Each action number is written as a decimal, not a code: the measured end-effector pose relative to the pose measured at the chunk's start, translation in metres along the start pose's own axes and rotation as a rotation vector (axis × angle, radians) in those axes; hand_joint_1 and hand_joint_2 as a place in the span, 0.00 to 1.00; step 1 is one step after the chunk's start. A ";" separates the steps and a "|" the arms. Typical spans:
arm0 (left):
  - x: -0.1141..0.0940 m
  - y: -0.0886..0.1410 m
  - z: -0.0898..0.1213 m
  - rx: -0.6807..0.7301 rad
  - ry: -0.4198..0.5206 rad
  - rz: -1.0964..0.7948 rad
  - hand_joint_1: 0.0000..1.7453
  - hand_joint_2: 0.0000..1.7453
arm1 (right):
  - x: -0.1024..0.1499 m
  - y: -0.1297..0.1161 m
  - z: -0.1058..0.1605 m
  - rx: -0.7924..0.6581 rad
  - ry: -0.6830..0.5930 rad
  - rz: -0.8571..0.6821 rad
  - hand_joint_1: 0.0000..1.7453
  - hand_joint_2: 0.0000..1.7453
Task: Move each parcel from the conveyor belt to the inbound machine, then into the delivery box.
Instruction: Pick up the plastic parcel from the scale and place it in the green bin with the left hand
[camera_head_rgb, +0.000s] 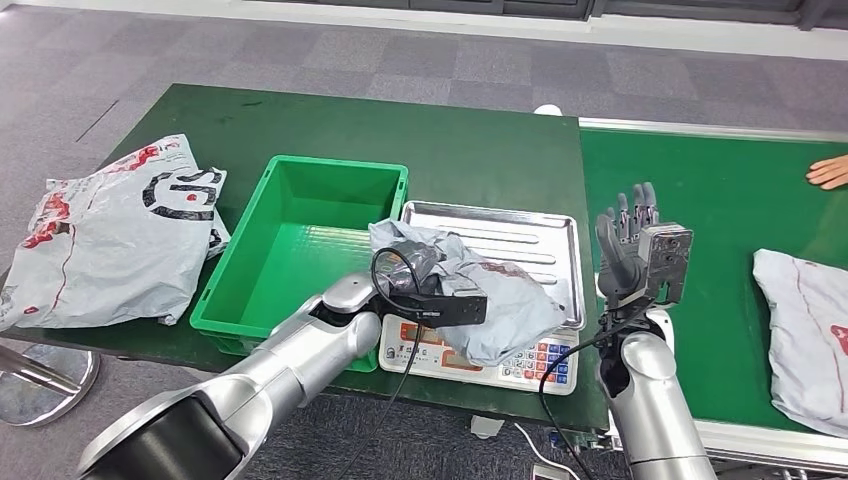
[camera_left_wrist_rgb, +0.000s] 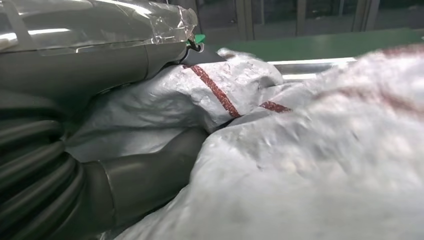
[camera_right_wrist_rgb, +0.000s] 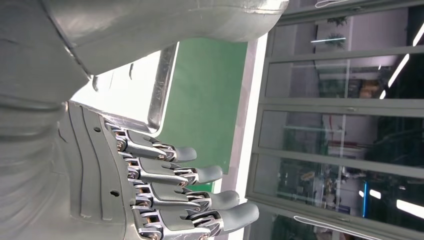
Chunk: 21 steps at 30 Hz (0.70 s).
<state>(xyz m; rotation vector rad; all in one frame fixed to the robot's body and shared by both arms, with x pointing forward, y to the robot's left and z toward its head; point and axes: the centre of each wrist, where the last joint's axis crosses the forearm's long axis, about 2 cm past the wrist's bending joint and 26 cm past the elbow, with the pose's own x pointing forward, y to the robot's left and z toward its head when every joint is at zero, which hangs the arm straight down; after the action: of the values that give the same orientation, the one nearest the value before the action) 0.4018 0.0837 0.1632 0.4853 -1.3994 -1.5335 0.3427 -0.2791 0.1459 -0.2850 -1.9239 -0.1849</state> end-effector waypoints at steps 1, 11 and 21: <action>0.001 0.001 0.000 0.008 -0.005 0.005 1.00 1.00 | 0.000 0.000 0.000 -0.001 0.001 0.001 0.00 1.00; 0.016 0.020 -0.004 0.181 -0.073 0.064 1.00 1.00 | 0.000 0.000 -0.001 0.002 0.017 -0.001 0.00 1.00; 0.022 0.078 -0.002 0.585 -0.101 0.065 1.00 1.00 | -0.001 -0.001 -0.010 -0.018 0.015 0.007 0.00 1.00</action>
<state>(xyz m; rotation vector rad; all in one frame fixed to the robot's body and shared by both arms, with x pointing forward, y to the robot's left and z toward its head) 0.4227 0.0738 0.2405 0.7097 -1.9287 -1.0908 0.3516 -0.2827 0.1490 -0.3011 -1.9069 -0.1991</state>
